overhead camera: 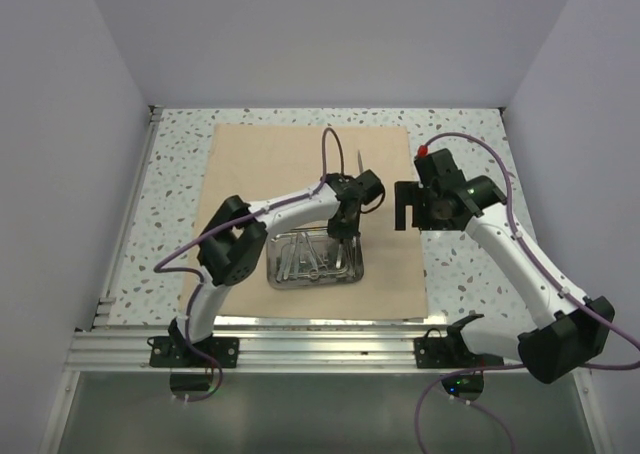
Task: Open and lay out the surgical kit
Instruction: Pick up the medical item from the container, then place the medical item in the surgical kit.
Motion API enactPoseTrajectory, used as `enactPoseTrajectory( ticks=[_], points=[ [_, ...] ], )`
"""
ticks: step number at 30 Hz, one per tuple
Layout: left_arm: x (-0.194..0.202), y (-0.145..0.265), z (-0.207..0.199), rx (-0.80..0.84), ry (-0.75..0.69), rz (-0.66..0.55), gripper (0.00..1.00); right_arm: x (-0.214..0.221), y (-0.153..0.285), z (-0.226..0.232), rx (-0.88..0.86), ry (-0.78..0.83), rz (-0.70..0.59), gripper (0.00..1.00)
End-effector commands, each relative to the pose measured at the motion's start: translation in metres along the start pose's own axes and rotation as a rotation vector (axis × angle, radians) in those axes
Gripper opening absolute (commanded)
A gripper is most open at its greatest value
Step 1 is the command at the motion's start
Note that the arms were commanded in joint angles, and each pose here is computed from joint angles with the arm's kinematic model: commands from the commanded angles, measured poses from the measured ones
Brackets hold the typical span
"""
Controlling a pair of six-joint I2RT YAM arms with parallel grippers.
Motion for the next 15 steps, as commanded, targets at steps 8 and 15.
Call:
enactPoseTrajectory(
  ticks=[8, 15],
  points=[
    [-0.122, 0.098, 0.067, 0.012, 0.043, -0.281, 0.00, -0.013, -0.003, 0.007, -0.003, -0.027, 0.007, 0.89],
    [-0.191, 0.052, 0.122, -0.030, 0.030, -0.385, 0.00, -0.021, -0.005, 0.011, 0.002, -0.028, 0.017, 0.89]
  ],
)
Point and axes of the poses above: each gripper's point midway between its finger pads, its own y axis back along the fingers, its own z axis along the line the jaws close on, x = y × z, the point moved 10 cm from there along y, back along the fingers
